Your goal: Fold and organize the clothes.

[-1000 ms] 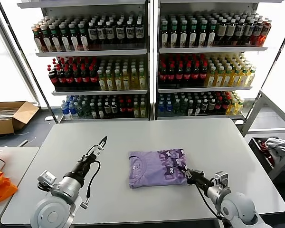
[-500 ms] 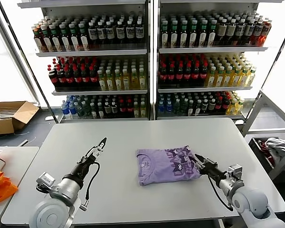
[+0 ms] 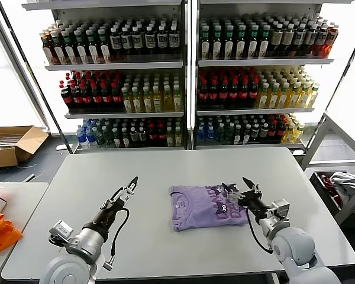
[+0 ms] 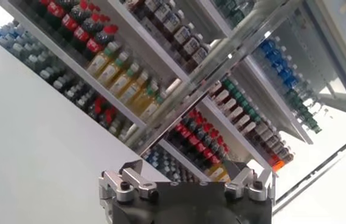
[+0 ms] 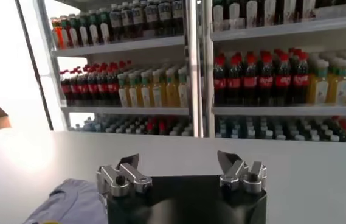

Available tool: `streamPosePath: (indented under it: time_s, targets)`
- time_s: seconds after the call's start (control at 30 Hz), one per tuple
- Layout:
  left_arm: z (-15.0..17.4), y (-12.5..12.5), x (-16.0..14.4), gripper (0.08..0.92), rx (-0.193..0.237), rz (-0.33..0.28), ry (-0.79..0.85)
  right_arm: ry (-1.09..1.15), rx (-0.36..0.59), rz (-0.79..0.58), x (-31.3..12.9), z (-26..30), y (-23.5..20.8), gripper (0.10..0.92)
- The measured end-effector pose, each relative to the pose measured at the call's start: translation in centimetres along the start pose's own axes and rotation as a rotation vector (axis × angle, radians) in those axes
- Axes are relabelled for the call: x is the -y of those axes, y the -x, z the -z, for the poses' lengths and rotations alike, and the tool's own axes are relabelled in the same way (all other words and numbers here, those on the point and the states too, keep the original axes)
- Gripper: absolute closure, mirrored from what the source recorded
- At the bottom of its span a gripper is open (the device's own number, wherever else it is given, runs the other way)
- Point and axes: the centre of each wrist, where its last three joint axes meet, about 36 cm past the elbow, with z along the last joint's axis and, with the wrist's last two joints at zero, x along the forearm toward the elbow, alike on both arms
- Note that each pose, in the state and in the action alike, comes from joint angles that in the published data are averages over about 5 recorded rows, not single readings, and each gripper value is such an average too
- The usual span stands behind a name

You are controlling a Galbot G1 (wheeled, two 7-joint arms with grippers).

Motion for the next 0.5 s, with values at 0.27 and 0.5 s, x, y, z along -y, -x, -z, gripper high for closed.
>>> streamPosePath:
  time_s: [0.27,0.5]
  targets:
    - [-0.4,-0.5,-0.1,0.177,0.003,0.019,0.001,-0.016,-0.096,-0.074,-3.1,-3.9,1.6,0.199]
    - [-0.5,-0.4,-0.2,0.177,0.007,0.023,0.001,0.001,-0.128,-0.114,-4.7,-4.6,2.2,0.2]
